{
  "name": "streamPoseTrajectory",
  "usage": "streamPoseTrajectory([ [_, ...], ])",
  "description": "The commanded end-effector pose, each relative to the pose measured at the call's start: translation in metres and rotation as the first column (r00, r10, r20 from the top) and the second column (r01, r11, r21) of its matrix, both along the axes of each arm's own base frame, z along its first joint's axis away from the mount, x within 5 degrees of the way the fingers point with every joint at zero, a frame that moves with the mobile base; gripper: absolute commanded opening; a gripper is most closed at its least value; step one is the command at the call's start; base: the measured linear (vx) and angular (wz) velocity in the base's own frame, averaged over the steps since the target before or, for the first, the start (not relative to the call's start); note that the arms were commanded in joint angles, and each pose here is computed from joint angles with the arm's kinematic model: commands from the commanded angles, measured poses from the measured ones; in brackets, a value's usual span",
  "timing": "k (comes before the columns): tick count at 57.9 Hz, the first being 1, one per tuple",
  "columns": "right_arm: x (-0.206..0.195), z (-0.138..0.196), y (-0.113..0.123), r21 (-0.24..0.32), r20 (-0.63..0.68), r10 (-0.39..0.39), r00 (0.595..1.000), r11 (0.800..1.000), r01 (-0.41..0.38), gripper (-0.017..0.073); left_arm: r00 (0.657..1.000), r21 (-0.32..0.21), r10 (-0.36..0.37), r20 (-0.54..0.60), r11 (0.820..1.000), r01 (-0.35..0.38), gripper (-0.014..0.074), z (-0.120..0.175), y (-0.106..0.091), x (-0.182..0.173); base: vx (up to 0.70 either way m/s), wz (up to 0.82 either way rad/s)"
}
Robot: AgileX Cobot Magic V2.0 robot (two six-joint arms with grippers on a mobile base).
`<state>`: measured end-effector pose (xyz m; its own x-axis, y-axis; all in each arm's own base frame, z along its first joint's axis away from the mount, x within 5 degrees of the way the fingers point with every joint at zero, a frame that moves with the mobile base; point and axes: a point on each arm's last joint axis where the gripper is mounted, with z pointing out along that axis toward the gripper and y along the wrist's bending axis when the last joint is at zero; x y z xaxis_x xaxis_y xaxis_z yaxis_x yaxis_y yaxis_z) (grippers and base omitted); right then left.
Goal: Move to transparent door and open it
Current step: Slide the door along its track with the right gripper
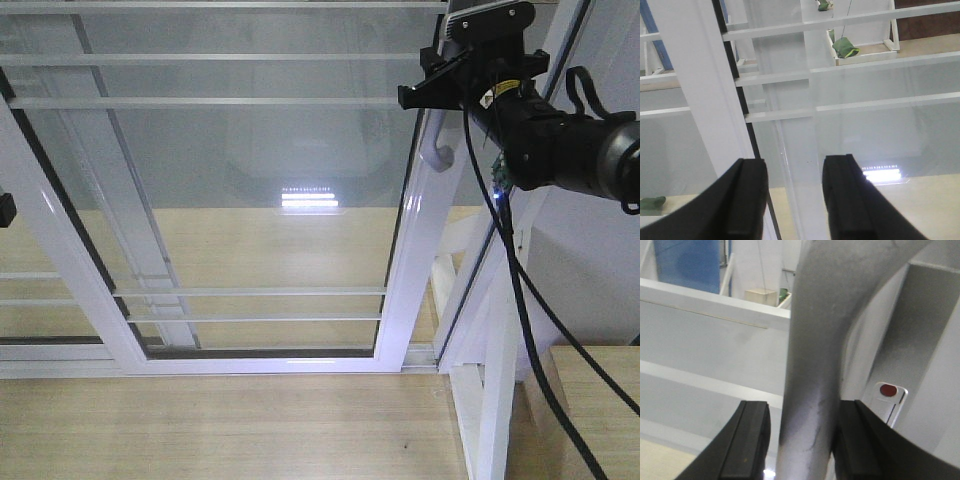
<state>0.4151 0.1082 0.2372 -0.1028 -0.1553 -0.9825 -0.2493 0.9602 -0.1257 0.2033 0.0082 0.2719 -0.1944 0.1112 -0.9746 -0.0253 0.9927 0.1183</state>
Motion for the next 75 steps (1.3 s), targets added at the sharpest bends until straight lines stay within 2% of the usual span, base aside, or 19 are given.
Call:
streamPoseTrajectory([
  [1, -0.007, 0.039, 0.014, 0.005, 0.169, 0.053, 0.984, 0.998, -0.055, 0.0343, 0.993, 0.003, -0.002, 0.120, 1.000, 0.002, 0.0408, 0.021, -0.001, 0.003, 0.00, 0.00],
  [21, -0.014, 0.043, 0.035, 0.019, 0.204, 0.101, 0.974, 0.994, -0.107, 0.0343, 0.994, 0.002, -0.002, 0.112, 1.000, 0.002, 0.0408, 0.020, -0.001, 0.003, 0.00, 0.00],
  [32, -0.022, 0.044, 0.054, 0.061, 0.211, 0.144, 0.967, 0.985, -0.160, 0.0343, 0.994, 0.002, -0.002, 0.112, 1.000, 0.002, 0.0408, 0.020, -0.001, 0.003, 0.00, 0.00],
  [45, -0.030, 0.035, 0.080, 0.057, 0.196, 0.206, 0.959, 0.974, -0.220, 0.0343, 0.994, 0.002, -0.002, 0.112, 1.000, 0.002, 0.0408, 0.020, -0.001, 0.003, 0.00, 0.00],
  [55, -0.033, 0.023, 0.096, 0.031, 0.173, 0.256, 0.951, 0.964, -0.265, 0.0343, 0.994, 0.002, -0.002, 0.111, 1.000, 0.002, 0.0408, 0.020, -0.001, 0.003, 0.00, 0.00],
  [63, -0.039, 0.036, 0.092, 0.031, 0.172, 0.253, 0.952, 0.964, -0.262, 0.0342, 0.995, 0.004, -0.015, 0.103, 1.000, 0.014, 0.0408, 0.019, -0.003, 0.003, 0.00, 0.00],
  [71, -0.061, 0.064, 0.080, 0.001, 0.163, 0.254, 0.953, 0.966, -0.258, 0.0342, 0.994, 0.005, -0.082, 0.070, 0.997, 0.082, 0.0408, 0.015, -0.017, 0.004, 0.00, 0.00],
  [75, -0.077, 0.080, 0.065, -0.015, 0.128, 0.241, 0.962, 0.970, -0.241, 0.0342, 0.990, 0.004, -0.128, 0.057, 0.992, 0.128, 0.0408, 0.013, -0.027, 0.005, 0.00, 0.00],
])
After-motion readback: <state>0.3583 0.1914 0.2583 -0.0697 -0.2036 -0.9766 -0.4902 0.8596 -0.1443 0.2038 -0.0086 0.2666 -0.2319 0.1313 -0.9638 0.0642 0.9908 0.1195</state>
